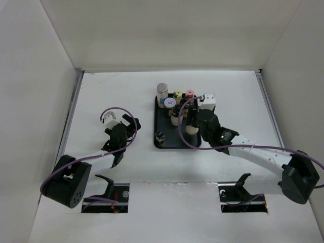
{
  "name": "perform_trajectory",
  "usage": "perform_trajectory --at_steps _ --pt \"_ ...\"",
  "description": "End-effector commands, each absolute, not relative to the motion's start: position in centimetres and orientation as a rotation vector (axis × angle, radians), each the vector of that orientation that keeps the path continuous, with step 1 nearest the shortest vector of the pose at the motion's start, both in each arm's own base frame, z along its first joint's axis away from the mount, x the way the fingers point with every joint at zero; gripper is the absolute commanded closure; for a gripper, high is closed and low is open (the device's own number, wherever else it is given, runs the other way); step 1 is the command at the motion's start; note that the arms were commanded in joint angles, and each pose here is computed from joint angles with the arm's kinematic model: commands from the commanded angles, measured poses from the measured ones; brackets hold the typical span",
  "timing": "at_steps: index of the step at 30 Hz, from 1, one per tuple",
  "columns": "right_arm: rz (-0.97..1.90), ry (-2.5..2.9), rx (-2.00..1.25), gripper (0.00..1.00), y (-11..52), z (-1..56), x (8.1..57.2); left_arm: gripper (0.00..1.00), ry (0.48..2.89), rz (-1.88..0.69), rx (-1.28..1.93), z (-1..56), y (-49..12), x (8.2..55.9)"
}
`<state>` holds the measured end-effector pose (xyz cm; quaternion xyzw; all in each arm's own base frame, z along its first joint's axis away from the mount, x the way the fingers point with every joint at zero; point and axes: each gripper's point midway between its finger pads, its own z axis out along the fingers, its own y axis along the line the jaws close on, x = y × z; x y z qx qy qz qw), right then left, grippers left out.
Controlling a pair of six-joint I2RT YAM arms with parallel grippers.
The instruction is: Organize the condiment bottles
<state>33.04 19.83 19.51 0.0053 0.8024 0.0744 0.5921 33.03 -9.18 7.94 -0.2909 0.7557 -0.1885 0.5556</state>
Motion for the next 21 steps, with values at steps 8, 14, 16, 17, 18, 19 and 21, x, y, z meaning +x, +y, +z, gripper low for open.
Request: perform_trajectory --at_steps 8,14,16,17,18,19,21 --pt "0.215 1.893 0.001 0.5 21.8 16.9 32.2 0.0 1.714 -0.486 -0.691 10.3 -9.4 34.2" --pt "0.222 1.934 0.002 0.49 21.7 14.9 31.6 0.0 1.717 -0.497 -0.685 10.4 -9.6 34.2" --pt "0.221 1.938 0.006 0.48 21.7 14.7 31.5 0.0 1.724 -0.494 -0.684 10.2 -9.6 34.3" --pt "0.22 1.943 0.004 0.48 21.7 14.6 31.4 0.0 1.728 -0.491 -0.685 10.1 -9.6 34.3" --pt "0.221 1.944 0.003 0.48 21.8 14.6 31.3 0.0 1.731 -0.495 -0.682 10.1 -9.7 34.3" --pt "0.221 1.946 -0.002 0.48 21.8 14.5 31.2 0.0 1.726 -0.5 -0.681 10.3 -9.7 34.3" --pt "0.217 1.955 -0.01 0.47 21.8 14.0 31.0 0.0 1.719 -0.499 -0.683 10.4 -9.6 34.2"
